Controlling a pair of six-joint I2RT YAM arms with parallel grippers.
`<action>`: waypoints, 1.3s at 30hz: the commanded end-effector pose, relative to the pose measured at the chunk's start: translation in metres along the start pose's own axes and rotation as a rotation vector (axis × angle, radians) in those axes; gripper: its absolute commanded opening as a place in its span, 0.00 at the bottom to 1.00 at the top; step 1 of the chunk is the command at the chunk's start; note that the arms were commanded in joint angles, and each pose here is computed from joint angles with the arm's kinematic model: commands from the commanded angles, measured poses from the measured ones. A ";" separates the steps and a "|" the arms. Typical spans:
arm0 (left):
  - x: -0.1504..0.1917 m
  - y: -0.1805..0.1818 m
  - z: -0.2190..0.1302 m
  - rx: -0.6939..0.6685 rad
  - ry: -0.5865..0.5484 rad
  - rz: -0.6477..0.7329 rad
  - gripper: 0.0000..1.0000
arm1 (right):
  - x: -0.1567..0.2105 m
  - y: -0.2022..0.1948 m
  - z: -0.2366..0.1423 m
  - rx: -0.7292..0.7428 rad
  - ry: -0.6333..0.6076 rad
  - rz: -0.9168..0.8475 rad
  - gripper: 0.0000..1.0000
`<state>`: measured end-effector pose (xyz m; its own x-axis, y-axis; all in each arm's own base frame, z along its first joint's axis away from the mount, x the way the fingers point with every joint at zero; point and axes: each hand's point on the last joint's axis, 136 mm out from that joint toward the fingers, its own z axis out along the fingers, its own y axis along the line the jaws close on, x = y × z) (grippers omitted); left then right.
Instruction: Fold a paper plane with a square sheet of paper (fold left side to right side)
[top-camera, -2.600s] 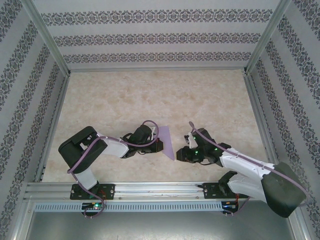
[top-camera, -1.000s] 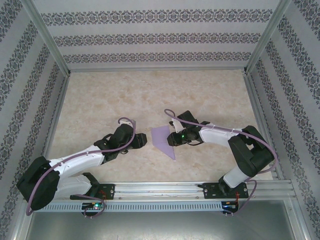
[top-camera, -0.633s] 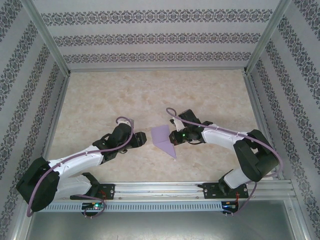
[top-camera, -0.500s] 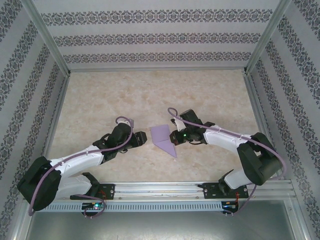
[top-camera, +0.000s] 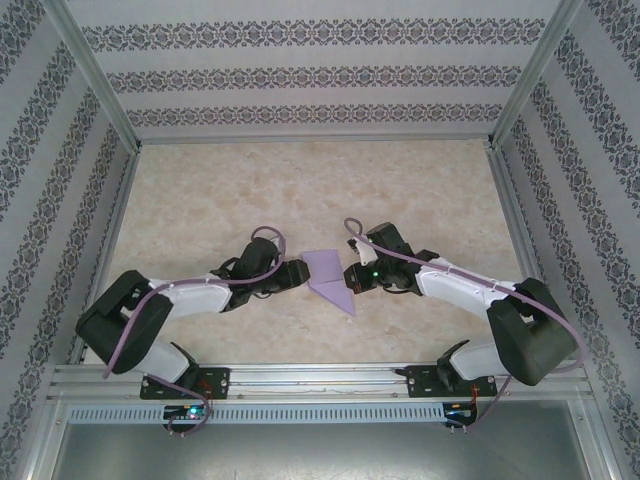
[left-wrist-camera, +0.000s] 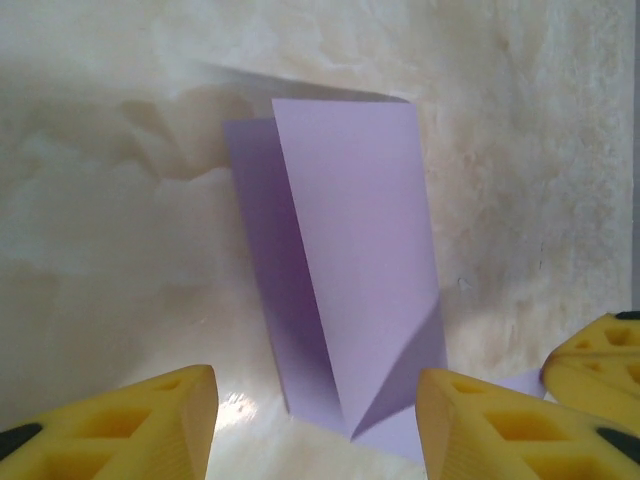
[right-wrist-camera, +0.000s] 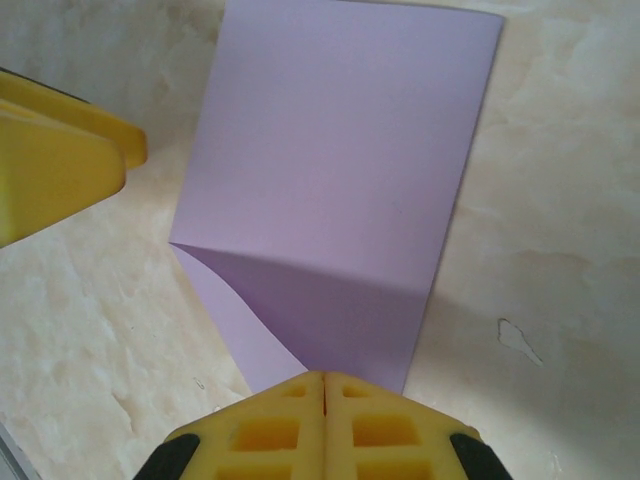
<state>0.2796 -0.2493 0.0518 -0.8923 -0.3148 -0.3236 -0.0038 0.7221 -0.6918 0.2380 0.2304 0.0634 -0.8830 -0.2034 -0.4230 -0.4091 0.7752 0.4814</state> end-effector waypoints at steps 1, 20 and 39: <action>-0.018 -0.026 0.008 0.105 -0.019 0.001 0.52 | -0.001 -0.003 -0.002 0.003 -0.016 0.012 0.00; -0.025 -0.037 0.031 0.121 0.024 0.010 0.02 | -0.005 -0.012 -0.020 0.072 -0.041 0.012 0.26; -0.026 -0.055 0.020 0.186 0.023 -0.039 0.05 | 0.025 0.023 -0.010 0.314 -0.078 -0.227 0.49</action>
<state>0.3042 -0.2896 0.0661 -0.9163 -0.3025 -0.2627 0.0184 0.6232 -0.7819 0.1922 0.2448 0.0793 -0.7650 -0.3635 -0.5317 -0.5385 0.8138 0.2186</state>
